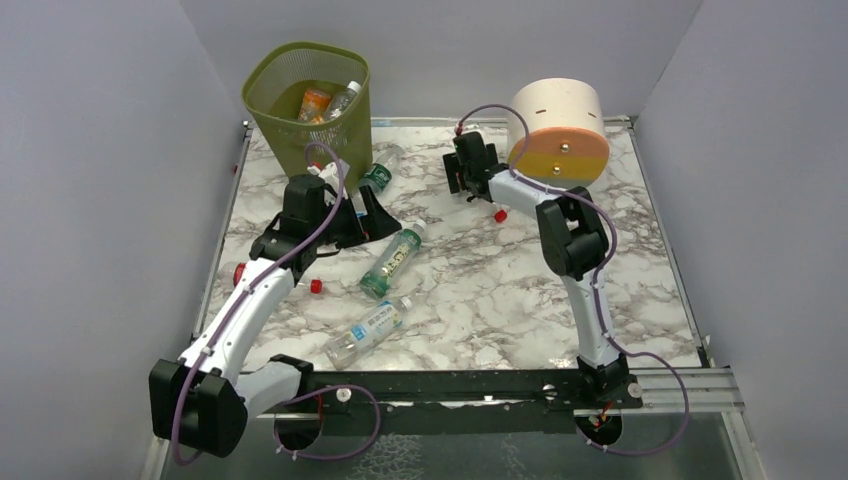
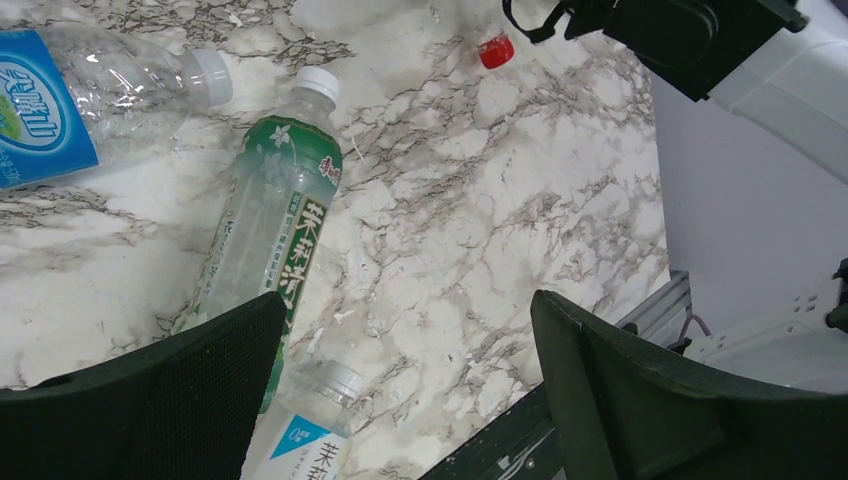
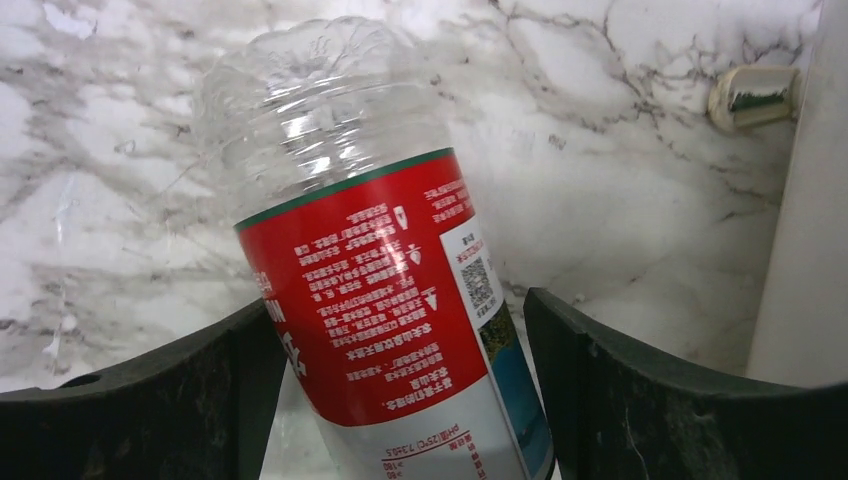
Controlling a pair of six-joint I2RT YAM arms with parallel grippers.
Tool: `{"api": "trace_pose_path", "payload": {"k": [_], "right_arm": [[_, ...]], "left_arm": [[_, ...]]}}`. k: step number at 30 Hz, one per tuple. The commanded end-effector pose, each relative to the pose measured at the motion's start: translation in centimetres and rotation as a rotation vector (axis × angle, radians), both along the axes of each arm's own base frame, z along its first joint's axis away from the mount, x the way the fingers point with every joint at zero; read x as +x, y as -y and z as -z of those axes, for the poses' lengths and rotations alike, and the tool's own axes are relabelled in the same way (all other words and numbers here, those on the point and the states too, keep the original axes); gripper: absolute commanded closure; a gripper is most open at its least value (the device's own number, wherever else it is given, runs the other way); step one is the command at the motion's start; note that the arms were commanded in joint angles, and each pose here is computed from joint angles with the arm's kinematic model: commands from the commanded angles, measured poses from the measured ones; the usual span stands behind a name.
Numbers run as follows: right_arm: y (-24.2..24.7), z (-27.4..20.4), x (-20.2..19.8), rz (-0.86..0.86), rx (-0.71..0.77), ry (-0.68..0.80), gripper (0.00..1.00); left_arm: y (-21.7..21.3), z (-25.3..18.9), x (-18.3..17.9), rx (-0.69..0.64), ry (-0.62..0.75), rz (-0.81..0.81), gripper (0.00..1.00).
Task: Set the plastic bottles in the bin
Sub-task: Pick up the plastic bottle at the center of the board.
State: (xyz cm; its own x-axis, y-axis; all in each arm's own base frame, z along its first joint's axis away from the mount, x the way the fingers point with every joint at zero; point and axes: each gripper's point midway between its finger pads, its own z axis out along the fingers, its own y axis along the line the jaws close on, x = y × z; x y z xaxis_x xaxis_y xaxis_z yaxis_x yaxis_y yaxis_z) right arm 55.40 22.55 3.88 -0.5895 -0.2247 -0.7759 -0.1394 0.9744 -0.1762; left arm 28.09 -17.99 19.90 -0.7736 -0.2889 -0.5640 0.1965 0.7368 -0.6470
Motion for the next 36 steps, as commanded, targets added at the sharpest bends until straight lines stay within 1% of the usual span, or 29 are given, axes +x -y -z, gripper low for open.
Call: {"api": "trace_pose_path", "payload": {"k": [1, 9, 14, 19, 26, 32, 36], "right_arm": [[-1.1, -0.5, -2.7, -0.022, 0.073, -0.047, 0.16], [-2.8, -2.0, -6.9, -0.035, 0.123, -0.062, 0.42], [-4.5, -3.8, -9.5, -0.065, 0.137, -0.064, 0.51], [-5.4, -5.8, -12.6, -0.066, 0.185, -0.093, 0.54], [-6.3, -9.1, -18.0, -0.139, 0.285, -0.141, 0.54], [-7.2, -13.5, -22.9, -0.266, 0.457, -0.184, 0.54], [-7.3, -16.4, -26.1, -0.350, 0.563, -0.208, 0.54]], "left_arm": [[0.0, -0.5, -1.6, -0.014, 0.011, 0.023, 0.01], [-0.2, -0.3, -4.0, -0.021, 0.003, 0.055, 0.01], [-0.1, -0.6, -4.8, -0.037, 0.008, 0.079, 0.01], [0.2, -0.9, -5.4, -0.051, 0.013, 0.113, 0.01], [0.7, -2.2, -5.4, -0.088, 0.027, 0.129, 0.01], [1.3, -4.2, -5.7, -0.169, 0.071, 0.127, 0.01], [1.7, -5.6, -5.9, -0.248, 0.097, 0.114, 0.01]]}}
